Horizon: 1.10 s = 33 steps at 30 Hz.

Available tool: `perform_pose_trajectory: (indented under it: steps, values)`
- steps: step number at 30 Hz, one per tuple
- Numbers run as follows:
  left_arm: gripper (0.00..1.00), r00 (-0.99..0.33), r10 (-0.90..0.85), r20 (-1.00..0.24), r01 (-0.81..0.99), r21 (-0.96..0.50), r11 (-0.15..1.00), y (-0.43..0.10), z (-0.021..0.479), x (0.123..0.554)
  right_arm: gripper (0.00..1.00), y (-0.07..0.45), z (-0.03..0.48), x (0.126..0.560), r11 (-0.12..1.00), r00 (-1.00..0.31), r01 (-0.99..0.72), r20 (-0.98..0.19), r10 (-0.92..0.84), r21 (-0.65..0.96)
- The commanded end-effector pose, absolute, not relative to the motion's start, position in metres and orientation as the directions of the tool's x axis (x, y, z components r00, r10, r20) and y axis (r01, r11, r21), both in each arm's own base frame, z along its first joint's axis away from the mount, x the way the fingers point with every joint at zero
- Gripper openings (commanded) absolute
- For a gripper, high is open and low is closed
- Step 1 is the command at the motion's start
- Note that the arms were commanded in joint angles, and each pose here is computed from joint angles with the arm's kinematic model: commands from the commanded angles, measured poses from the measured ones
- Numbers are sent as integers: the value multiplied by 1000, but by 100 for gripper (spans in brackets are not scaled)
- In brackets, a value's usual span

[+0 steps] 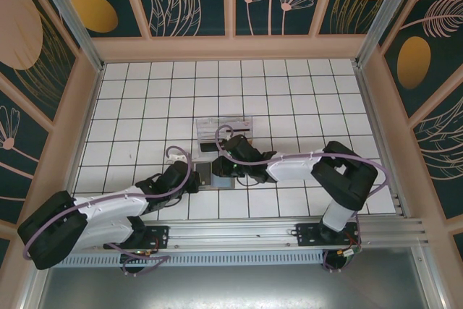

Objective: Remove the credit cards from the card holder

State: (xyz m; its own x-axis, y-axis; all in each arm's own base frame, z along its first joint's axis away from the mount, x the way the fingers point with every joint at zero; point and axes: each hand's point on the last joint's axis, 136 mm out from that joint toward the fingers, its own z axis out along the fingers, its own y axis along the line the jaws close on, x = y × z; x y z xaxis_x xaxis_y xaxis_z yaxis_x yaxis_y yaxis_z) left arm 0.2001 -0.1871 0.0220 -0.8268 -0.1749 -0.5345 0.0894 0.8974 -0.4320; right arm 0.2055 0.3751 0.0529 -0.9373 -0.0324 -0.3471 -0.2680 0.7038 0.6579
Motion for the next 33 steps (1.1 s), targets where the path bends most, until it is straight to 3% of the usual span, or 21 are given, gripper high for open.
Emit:
perform_pose_trajectory:
  steps: [1, 24, 33]
  values:
    - [10, -829, -190, -527, 71, -436, 897, -184, 16, 199, 22, 387, 53, 205, 669, -952, -243, -306, -24, 703]
    - [5, -840, -194, -507, 74, -461, 884, -187, 13, 195, 22, 392, 29, 201, 681, -976, -174, -216, -24, 711]
    - [5, -838, -194, -510, 85, -473, 877, -189, 16, 194, 15, 394, 33, 203, 671, -975, -177, -220, -22, 720]
